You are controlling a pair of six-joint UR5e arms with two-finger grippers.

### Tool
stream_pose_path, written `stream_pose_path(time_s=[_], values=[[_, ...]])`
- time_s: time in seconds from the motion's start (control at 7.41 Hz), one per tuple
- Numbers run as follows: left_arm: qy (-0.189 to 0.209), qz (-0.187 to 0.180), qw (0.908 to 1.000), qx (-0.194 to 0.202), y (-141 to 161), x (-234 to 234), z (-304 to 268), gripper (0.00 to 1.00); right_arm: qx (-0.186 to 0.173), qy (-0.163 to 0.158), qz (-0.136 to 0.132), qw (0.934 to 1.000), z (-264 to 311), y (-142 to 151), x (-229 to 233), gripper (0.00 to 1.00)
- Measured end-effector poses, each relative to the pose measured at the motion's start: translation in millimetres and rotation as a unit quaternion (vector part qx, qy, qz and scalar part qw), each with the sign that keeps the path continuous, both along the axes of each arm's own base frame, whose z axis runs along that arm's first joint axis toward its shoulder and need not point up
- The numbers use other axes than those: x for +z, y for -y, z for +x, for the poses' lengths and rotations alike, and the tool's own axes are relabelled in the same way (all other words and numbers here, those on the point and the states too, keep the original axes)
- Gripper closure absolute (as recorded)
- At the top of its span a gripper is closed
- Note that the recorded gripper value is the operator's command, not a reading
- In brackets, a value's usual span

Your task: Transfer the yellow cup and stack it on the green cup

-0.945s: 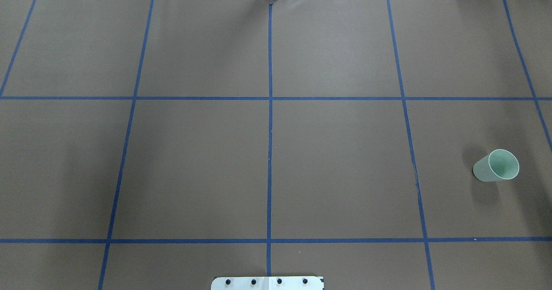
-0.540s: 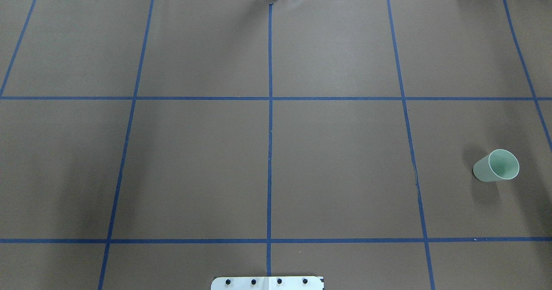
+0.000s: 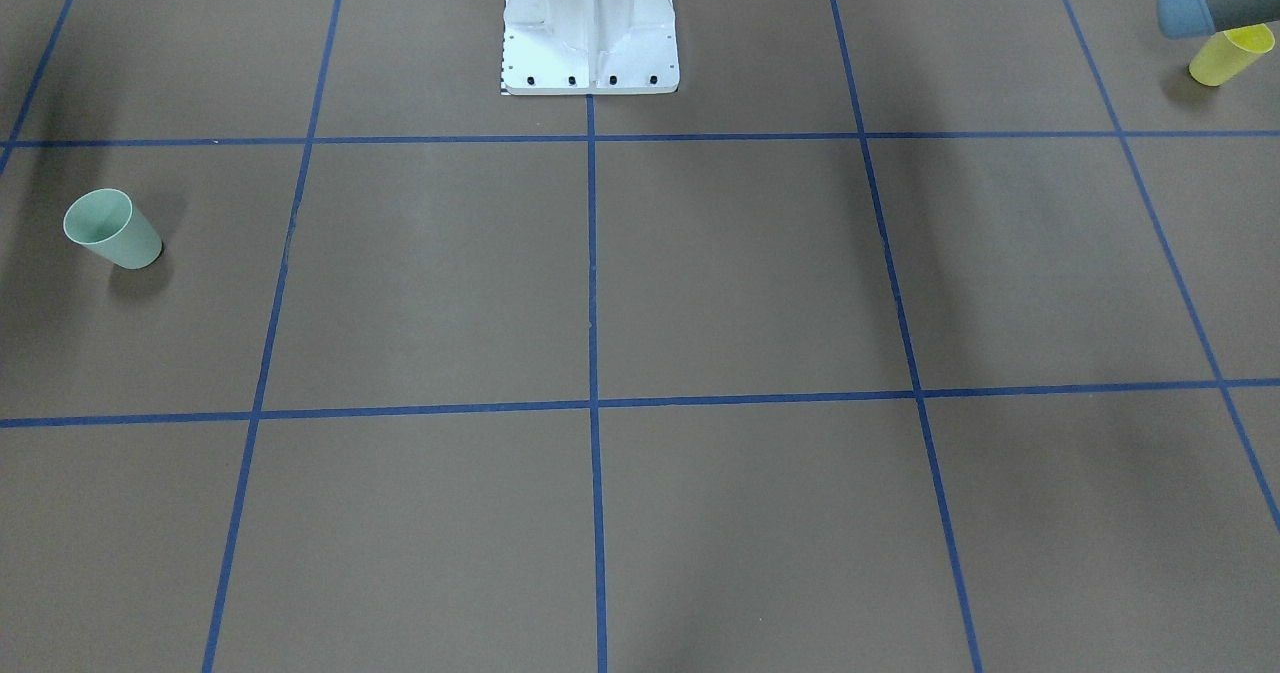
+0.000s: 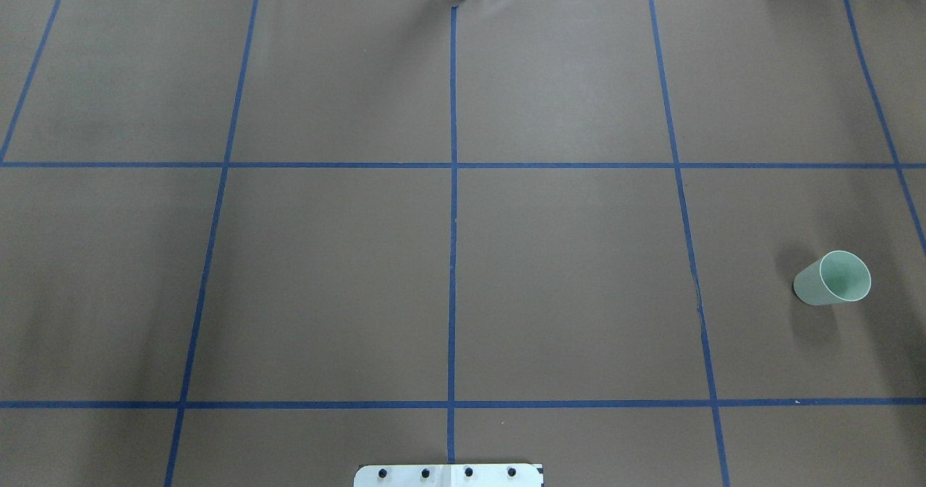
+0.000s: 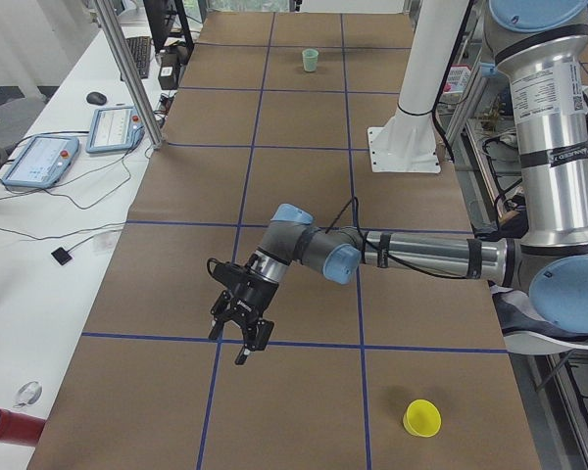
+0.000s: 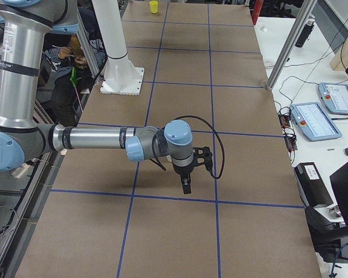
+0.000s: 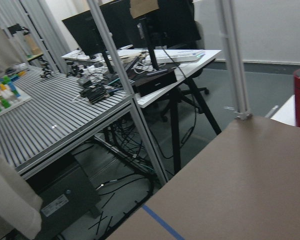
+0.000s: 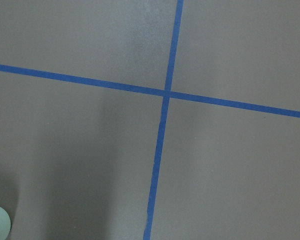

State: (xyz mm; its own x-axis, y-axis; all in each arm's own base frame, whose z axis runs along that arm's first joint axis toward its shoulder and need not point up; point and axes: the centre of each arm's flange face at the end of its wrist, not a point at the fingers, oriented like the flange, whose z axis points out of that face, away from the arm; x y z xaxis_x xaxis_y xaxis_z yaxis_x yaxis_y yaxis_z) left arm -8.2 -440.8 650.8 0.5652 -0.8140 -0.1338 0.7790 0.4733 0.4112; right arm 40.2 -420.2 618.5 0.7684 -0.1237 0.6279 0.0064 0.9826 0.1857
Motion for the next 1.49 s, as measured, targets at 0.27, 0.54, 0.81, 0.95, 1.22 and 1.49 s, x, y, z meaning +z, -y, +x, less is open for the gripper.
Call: stream_pose_path(time_s=[0.27,0.54,0.81,0.95,1.22,1.49], values=[[0.023,-0.041,0.9966,-0.068,-26.8,28.3,-7.5,0.00,-0.001,0.000,-0.003,1.0000,0.5,-4.8,3.1,0.00],[0.046,-0.084,0.9850,-0.144,-45.8,48.5,-9.4,0.00,-0.003,0.008,-0.005,1.0000,-0.7,-7.3,3.5,0.00],[0.090,-0.128,0.9633,-0.218,-66.2,67.1,-0.3,0.00,-0.005,0.015,-0.004,0.9999,-1.8,-7.7,1.2,0.00],[0.118,-0.151,0.9491,-0.250,-77.7,75.4,8.2,0.00,-0.006,0.016,-0.002,0.9999,-2.0,-7.4,-0.2,0.00],[0.167,-0.200,0.9141,-0.311,-102.5,109.1,23.4,0.00,-0.005,0.018,0.012,0.9998,-2.3,-6.0,-1.9,0.00],[0.207,-0.245,0.8724,-0.369,-107.3,140.4,54.8,0.00,-0.004,0.019,0.021,0.9996,-2.4,-5.3,-1.2,0.00]])
